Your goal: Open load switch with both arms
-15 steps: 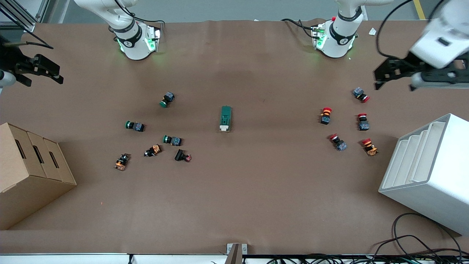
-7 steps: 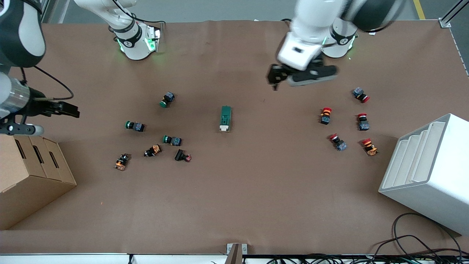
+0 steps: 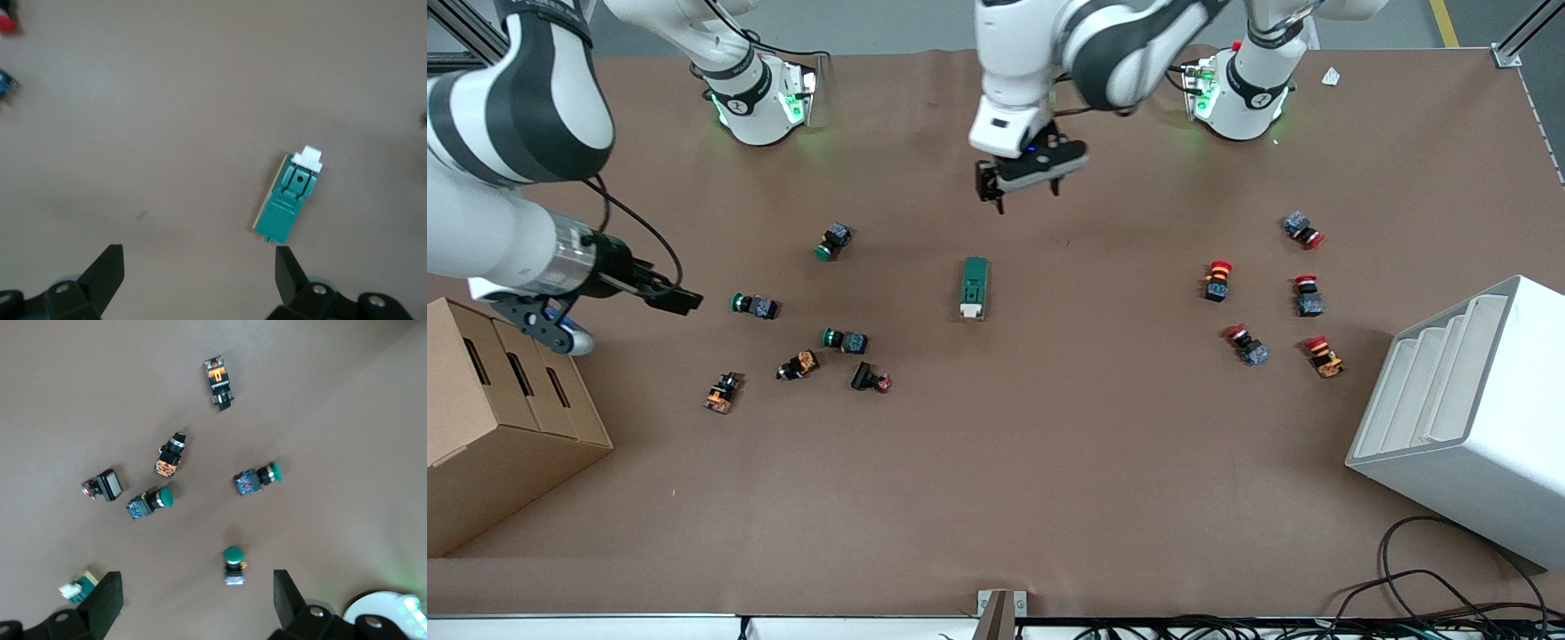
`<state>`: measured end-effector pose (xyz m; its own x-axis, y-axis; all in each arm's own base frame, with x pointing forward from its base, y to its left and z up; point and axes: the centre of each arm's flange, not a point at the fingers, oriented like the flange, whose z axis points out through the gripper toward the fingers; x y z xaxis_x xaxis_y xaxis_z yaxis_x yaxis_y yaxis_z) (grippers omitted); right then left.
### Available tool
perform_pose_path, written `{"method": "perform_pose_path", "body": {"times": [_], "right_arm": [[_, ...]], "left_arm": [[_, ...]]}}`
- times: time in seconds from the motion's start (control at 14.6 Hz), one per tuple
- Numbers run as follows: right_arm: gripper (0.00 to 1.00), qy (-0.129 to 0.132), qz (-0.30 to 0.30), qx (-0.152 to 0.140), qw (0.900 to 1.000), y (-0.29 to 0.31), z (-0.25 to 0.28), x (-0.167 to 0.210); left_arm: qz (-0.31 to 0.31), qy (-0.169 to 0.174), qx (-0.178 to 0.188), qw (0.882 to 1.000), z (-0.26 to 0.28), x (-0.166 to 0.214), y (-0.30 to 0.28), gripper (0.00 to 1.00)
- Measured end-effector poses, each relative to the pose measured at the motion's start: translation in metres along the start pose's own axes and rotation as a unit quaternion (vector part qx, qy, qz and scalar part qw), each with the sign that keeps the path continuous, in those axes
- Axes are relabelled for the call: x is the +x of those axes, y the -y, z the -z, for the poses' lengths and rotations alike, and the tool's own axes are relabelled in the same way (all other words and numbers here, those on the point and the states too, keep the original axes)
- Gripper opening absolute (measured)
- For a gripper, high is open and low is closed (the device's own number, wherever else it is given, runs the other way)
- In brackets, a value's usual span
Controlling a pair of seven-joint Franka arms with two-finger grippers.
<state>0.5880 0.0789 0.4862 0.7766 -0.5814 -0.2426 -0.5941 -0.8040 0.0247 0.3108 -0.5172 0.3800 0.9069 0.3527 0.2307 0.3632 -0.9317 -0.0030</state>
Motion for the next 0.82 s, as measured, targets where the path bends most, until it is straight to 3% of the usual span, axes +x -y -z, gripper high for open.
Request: {"method": "perform_pose_path", "body": {"times": [0.21,0.48,0.62,0.82], "right_arm": [[1.0,-0.004,-0.077,-0.007,0.997,0.052,-0.03,-0.03],[1.0,-0.018,-0.169,-0.023,0.985,0.133,-0.09,-0.099],[1.0,-0.028,-0.21,-0.018,0.977,0.168,-0.128,-0.127],[1.0,-0.023,-0.261,-0.008,0.965,0.212,-0.217,-0.152]], "left_arm": [[0.018,-0.065,-0.009,0.998,-0.05,-0.075,-0.015,1.0],[0.012,-0.142,-0.065,0.988,-0.12,-0.15,-0.018,1.0],[-0.005,-0.168,-0.087,0.982,-0.151,-0.174,-0.015,1.0],[-0.044,-0.218,-0.1,0.97,-0.184,-0.182,-0.011,1.0]]}}
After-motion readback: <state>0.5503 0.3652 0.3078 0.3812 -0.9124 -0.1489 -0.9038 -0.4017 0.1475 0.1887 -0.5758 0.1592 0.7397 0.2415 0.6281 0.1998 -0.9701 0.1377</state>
